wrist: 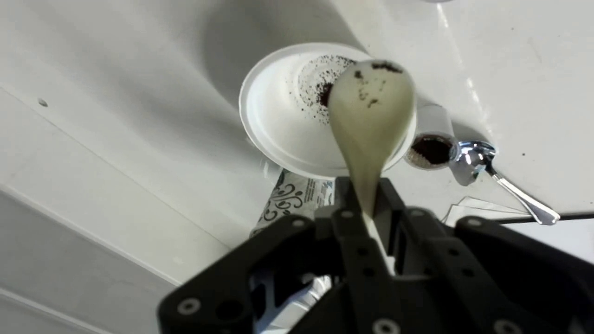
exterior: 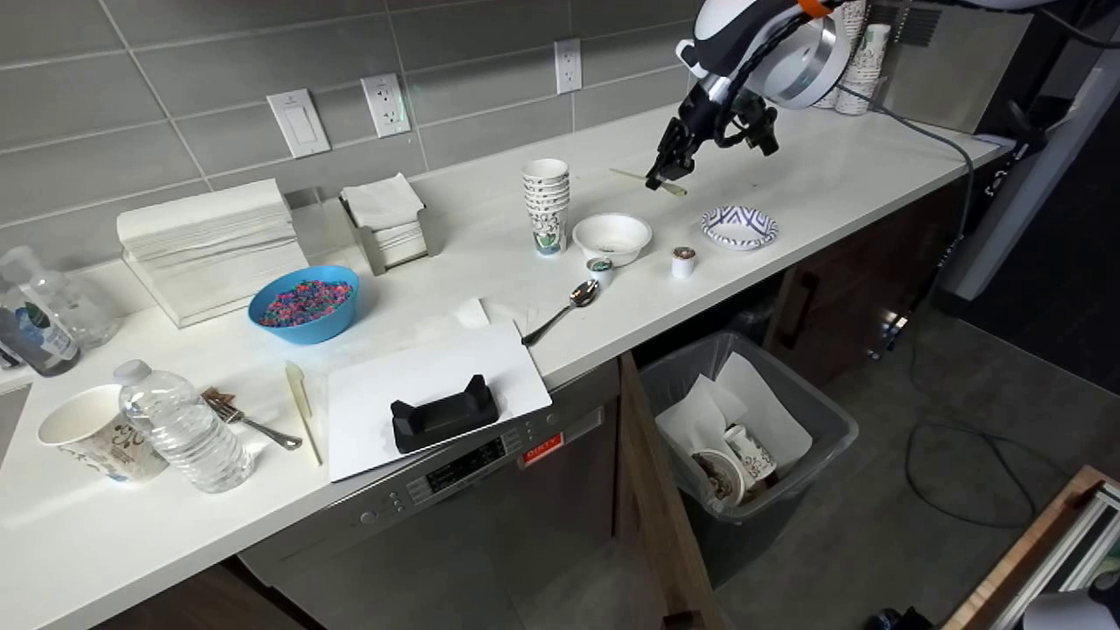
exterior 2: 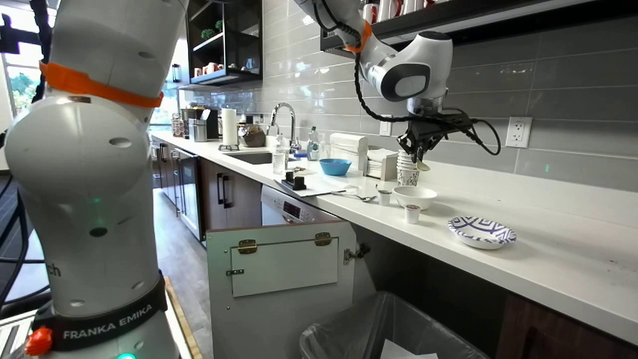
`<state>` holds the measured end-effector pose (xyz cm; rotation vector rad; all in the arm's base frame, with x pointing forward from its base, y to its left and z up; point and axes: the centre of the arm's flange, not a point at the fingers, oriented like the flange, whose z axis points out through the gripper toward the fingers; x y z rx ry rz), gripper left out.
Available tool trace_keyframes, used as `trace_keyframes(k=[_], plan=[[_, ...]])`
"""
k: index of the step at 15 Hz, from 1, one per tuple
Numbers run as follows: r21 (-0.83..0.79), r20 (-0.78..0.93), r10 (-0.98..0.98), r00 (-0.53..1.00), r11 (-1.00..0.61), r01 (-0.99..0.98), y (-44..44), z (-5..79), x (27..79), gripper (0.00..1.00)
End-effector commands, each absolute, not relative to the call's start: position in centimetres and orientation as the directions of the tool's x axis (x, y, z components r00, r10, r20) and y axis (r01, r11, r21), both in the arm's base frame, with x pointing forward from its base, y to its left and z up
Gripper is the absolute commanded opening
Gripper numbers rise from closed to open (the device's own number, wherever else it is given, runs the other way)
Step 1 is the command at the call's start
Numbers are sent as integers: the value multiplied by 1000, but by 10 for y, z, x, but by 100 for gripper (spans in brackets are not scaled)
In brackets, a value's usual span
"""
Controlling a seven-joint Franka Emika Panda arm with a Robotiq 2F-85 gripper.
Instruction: Use the white spoon to collect some coffee beans from the coffee pod on the left then place them inside the white bowl.
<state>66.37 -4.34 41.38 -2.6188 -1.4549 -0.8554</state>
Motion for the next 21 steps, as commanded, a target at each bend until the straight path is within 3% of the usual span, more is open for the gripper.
trace_keyframes(k=[1,11,21], plan=[[168,463,716,522,-649,742,-66,415,674,4],[27,439,578,688,-774,633,-119,377,725,4],[53,346,559,753,-814,579,-116,323,767,4]])
